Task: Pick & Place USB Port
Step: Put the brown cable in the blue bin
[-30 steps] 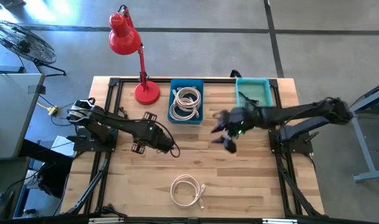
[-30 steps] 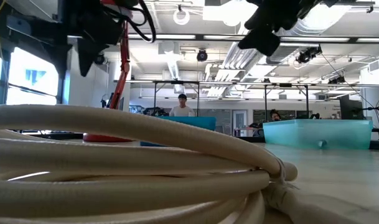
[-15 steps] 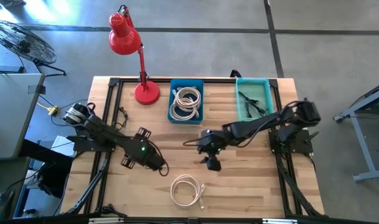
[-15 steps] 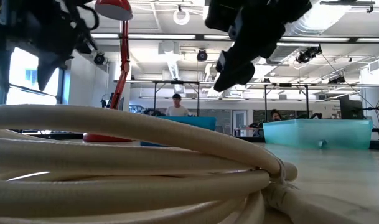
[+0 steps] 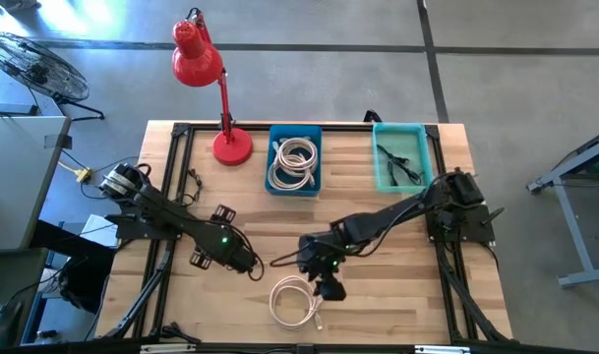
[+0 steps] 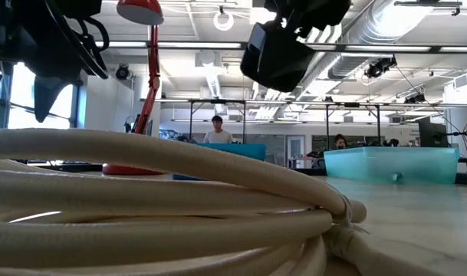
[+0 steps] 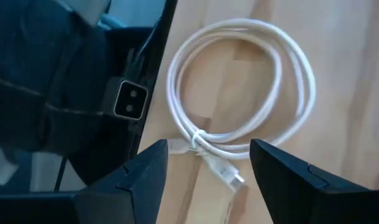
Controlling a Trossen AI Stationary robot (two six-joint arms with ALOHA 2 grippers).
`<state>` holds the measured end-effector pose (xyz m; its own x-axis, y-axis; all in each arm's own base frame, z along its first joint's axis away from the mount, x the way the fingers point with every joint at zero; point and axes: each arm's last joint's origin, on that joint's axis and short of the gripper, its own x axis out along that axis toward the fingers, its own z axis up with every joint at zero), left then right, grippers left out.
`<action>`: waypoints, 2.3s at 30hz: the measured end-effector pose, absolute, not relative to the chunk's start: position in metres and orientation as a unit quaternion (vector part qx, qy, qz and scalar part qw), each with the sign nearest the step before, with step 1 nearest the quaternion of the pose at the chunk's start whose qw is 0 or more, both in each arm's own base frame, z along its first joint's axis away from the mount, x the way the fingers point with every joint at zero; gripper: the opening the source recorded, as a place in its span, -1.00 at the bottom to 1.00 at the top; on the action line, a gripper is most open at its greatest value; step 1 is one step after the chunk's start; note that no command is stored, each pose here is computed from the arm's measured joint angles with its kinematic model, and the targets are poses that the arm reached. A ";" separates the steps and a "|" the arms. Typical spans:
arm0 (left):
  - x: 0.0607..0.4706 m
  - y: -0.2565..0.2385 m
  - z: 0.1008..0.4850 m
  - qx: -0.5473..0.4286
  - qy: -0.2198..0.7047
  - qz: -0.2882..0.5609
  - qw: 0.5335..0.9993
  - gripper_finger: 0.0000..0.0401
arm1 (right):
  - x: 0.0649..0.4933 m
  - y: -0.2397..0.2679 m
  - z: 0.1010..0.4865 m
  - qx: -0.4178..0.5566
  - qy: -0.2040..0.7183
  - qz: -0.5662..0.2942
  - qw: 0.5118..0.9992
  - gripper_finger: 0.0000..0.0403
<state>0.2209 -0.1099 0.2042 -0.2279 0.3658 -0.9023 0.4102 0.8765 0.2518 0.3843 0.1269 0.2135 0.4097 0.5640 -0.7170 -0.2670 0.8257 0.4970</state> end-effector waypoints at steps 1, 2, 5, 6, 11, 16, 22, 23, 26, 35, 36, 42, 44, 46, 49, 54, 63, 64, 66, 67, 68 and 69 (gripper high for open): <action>0.221 -0.110 0.204 0.248 0.783 -0.020 0.571 0.10 | 0.387 0.130 0.212 0.153 0.485 0.257 0.822 0.09; 0.222 -0.110 0.204 0.247 0.781 -0.020 0.574 0.10 | 0.390 0.132 0.211 0.153 0.488 0.262 0.819 0.09; 0.223 -0.111 0.203 0.244 0.778 -0.021 0.579 0.10 | 0.401 0.136 0.201 0.159 0.502 0.266 0.807 0.09; 0.223 -0.111 0.203 0.244 0.778 -0.021 0.579 0.10 | 0.404 0.137 0.196 0.159 0.509 0.264 0.804 0.09; 0.221 -0.111 0.204 0.242 0.784 -0.024 0.572 0.10 | 0.425 0.135 0.179 0.136 0.537 0.245 0.796 0.09; 0.210 -0.119 0.206 0.243 0.801 -0.029 0.546 0.10 | 0.442 0.125 0.171 0.092 0.552 0.189 0.807 0.09; 0.192 -0.136 0.210 0.269 0.804 -0.005 0.531 0.10 | 0.448 0.120 0.151 0.076 0.592 0.153 0.788 0.09; 0.189 -0.139 0.210 0.274 0.801 -0.002 0.532 0.10 | 0.448 0.121 0.146 0.079 0.596 0.157 0.784 0.09; 0.182 -0.148 0.211 0.295 0.788 0.007 0.540 0.10 | 0.451 0.123 0.140 0.096 0.592 0.178 0.780 0.09; 0.170 -0.162 0.211 0.320 0.765 0.023 0.559 0.10 | 0.452 0.120 0.132 0.113 0.606 0.140 0.775 0.07; 0.169 -0.163 0.211 0.320 0.764 0.025 0.560 0.10 | 0.452 0.118 0.132 0.110 0.607 0.126 0.776 0.04; 0.170 -0.162 0.211 0.325 0.757 0.034 0.567 0.10 | 0.454 0.105 0.130 0.067 0.607 0.071 0.789 -0.45; 0.172 -0.162 0.210 0.333 0.744 0.038 0.578 0.10 | 0.455 0.099 0.129 0.059 0.605 0.062 0.791 -0.73; 0.175 -0.163 0.210 0.345 0.724 0.045 0.595 0.10 | 0.456 0.093 0.129 0.054 0.603 0.058 0.794 -0.91; 0.181 -0.167 0.207 0.351 0.690 0.042 0.632 0.10 | 0.458 0.090 0.129 0.042 0.597 0.030 0.801 -0.88; 0.191 -0.177 0.202 0.350 0.653 -0.009 0.671 0.10 | 0.458 0.088 0.131 0.018 0.589 0.001 0.808 -0.95; 0.202 -0.187 0.199 0.314 0.613 -0.023 0.725 0.10 | 0.441 0.081 0.179 -0.050 0.566 -0.100 0.817 -0.97; 0.203 -0.188 0.199 0.312 0.610 -0.023 0.728 0.10 | 0.437 0.082 0.186 -0.056 0.564 -0.111 0.816 -0.97; 0.204 -0.189 0.199 0.310 0.601 -0.022 0.736 0.10 | 0.430 0.085 0.197 -0.064 0.564 -0.131 0.813 -0.97; 0.205 -0.190 0.200 0.313 0.593 -0.017 0.741 0.10 | 0.426 0.086 0.203 -0.068 0.562 -0.137 0.813 -0.97; 0.206 -0.189 0.200 0.320 0.584 -0.009 0.746 0.10 | 0.424 0.088 0.210 -0.069 0.556 -0.140 0.816 -0.97; 0.207 -0.189 0.200 0.328 0.573 0.000 0.751 0.10 | 0.420 0.091 0.219 -0.072 0.545 -0.142 0.823 -0.97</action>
<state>0.2073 -0.1893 0.2004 0.3429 0.3758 -0.8609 0.3758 0.7851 0.4924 0.4203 0.0907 0.2190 0.3648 -0.3113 -0.8775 0.1549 0.9496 -0.2724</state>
